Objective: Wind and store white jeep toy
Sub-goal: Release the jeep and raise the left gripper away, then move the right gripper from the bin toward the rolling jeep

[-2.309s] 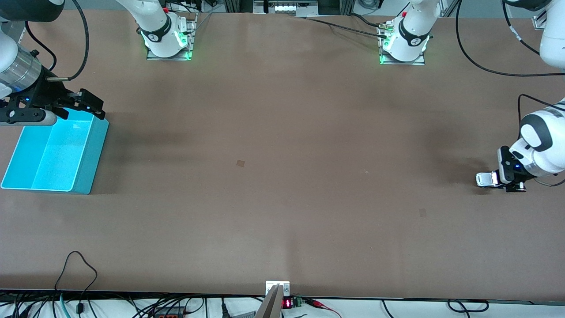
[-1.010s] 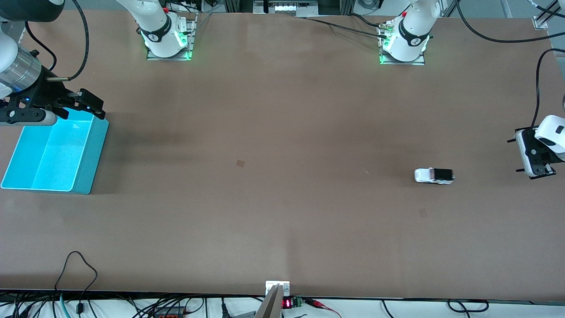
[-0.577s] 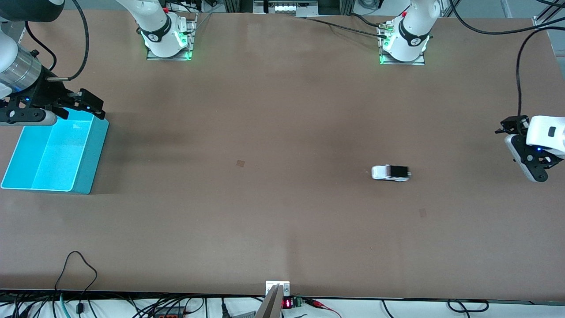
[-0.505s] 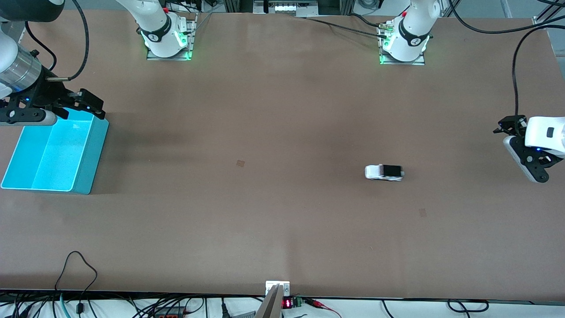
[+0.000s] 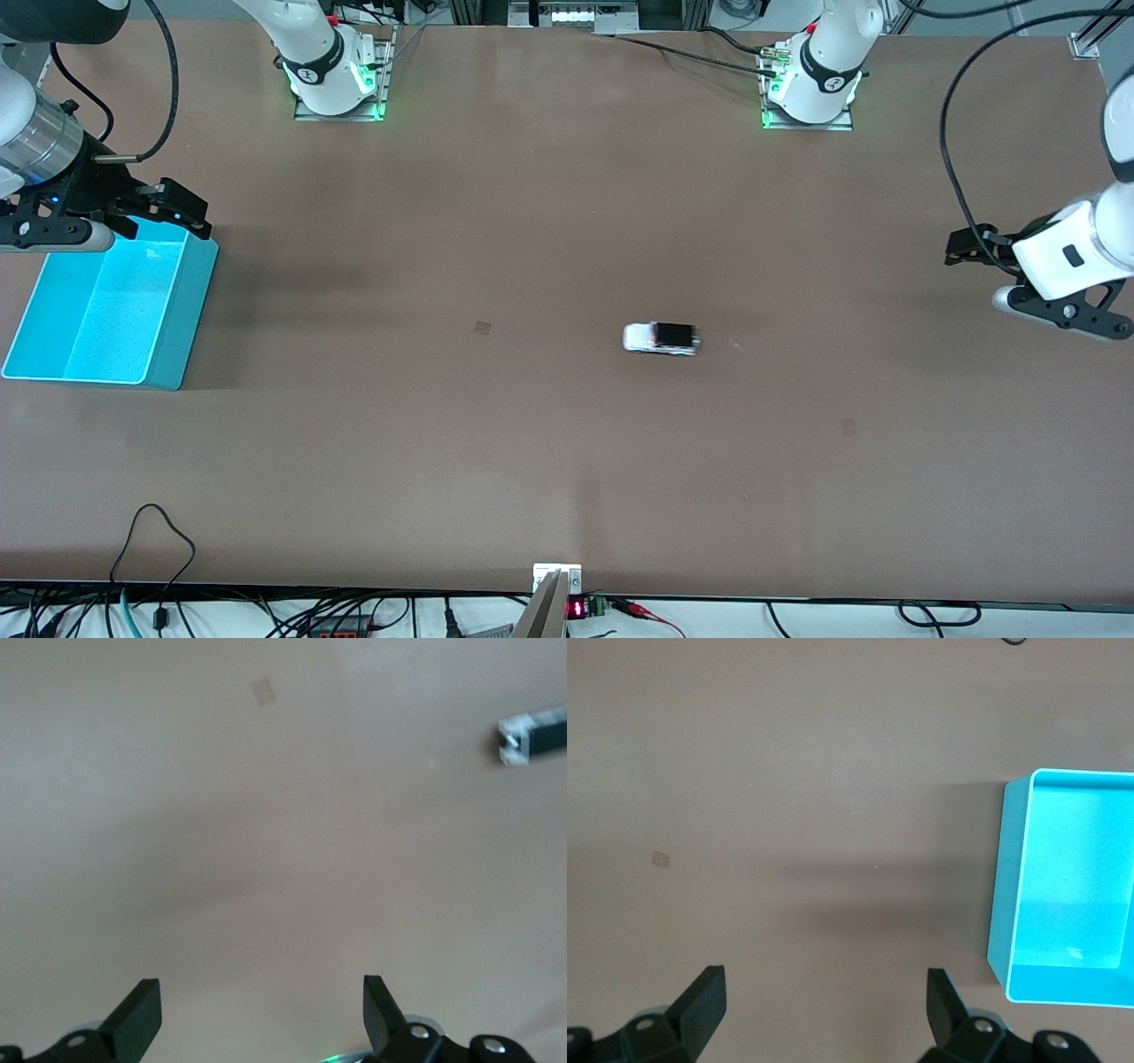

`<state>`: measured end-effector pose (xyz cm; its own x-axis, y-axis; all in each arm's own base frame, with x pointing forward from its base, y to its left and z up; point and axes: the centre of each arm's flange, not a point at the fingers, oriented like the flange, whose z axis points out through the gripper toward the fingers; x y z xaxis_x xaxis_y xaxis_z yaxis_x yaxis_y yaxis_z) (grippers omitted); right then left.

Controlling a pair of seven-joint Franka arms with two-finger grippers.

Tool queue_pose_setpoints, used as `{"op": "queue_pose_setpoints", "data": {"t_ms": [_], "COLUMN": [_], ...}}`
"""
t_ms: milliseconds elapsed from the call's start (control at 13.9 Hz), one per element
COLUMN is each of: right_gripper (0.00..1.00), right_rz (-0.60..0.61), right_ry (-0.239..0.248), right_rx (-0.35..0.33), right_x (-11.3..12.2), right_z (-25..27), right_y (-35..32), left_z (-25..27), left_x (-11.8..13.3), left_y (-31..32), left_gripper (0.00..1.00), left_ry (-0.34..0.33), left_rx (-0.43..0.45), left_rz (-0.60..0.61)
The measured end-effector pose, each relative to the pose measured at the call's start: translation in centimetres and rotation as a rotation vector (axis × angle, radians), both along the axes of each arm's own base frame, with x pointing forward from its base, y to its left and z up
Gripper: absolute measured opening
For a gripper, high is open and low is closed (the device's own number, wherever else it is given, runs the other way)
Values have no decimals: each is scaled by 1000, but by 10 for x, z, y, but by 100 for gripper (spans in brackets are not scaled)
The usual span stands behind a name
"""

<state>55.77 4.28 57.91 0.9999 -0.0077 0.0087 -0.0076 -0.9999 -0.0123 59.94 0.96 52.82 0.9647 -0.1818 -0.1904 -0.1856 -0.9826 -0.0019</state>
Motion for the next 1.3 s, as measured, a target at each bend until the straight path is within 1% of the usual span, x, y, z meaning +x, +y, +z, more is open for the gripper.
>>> {"op": "queue_pose_setpoints", "data": {"t_ms": [72, 216, 361, 505, 722, 1010, 1155, 1299], "right_gripper": [100, 100, 100, 100, 100, 100, 100, 100], "right_rz": [0, 0, 0, 0, 0, 2, 47, 176], "right_ry": [0, 0, 0, 0, 0, 3, 33, 85], "right_rx": [0, 0, 0, 0, 0, 0, 0, 3], "right_x": [0, 0, 0, 0, 0, 0, 3, 7], "right_z": [0, 0, 0, 0, 0, -1, -14, -36], "right_y": [0, 0, 0, 0, 0, 0, 4, 12], "left_z": [5, 15, 29, 42, 49, 47, 47, 47], "left_x": [-3, -11, -26, -36, -42, -48, -49, -49], "left_y": [-5, -10, -14, -17, -24, -35, -35, -36], "left_gripper": [100, 100, 100, 100, 100, 100, 100, 100], "left_ry": [-47, -147, -196, -224, -235, -188, -183, -181], "left_rx": [10, 18, 20, 22, 23, 30, 30, 30], "left_rz": [66, 160, 193, 210, 223, 216, 216, 214]}}
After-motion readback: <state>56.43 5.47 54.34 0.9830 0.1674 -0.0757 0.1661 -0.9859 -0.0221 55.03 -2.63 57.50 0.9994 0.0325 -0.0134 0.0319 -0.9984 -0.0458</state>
